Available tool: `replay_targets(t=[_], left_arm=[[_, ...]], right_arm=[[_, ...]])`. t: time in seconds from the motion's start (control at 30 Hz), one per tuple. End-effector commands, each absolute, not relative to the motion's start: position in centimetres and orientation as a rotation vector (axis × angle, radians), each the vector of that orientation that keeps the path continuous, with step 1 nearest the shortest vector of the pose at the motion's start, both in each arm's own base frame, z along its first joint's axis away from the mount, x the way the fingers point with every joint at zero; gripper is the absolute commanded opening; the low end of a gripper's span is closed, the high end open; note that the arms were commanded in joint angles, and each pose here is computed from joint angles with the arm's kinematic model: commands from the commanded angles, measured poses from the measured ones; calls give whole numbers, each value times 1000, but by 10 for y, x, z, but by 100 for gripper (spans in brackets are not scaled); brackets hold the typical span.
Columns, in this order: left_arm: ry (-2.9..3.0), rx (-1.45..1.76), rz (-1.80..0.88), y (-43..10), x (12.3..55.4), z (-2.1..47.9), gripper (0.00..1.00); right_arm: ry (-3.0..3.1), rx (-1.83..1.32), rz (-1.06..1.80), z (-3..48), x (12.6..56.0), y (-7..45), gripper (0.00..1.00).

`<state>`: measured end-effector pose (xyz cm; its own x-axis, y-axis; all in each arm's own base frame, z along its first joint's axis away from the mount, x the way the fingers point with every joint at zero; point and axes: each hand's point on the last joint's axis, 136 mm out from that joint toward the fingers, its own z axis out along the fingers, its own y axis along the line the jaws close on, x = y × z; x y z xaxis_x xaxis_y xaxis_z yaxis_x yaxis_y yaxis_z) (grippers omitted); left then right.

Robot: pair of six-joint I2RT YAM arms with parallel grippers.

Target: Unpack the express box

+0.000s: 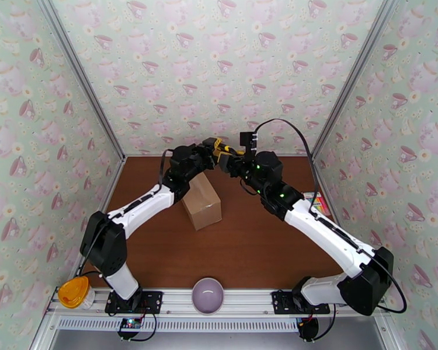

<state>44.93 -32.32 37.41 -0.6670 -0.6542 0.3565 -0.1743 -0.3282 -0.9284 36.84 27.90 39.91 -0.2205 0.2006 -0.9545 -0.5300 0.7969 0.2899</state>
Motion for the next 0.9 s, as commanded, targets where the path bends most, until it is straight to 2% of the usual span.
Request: replay_targets(t=[0.0,0.07,0.17,0.3,0.57,0.77,0.87], left_arm=[[1659,-991,-2115,-347,438,372,0],[1671,-976,-2069,-345,441,369,0],[1728,-932,-1952,-339,445,363,0],[1793,-882,-1871,-339,448,350,0],[2032,-750,-1714,-350,439,302,0],[2176,-658,-1643,-355,425,276,0],[2214,-653,-1574,-347,421,266,0]], right_arm=[[1623,-351,748,417,354,296,67],[1647,-344,740,413,351,292,81],[1690,-339,738,407,341,284,86],[1758,-314,719,400,328,268,88],[1890,-333,566,377,316,241,84],[2029,-414,497,357,319,245,69],[2084,-427,472,344,323,247,69]])
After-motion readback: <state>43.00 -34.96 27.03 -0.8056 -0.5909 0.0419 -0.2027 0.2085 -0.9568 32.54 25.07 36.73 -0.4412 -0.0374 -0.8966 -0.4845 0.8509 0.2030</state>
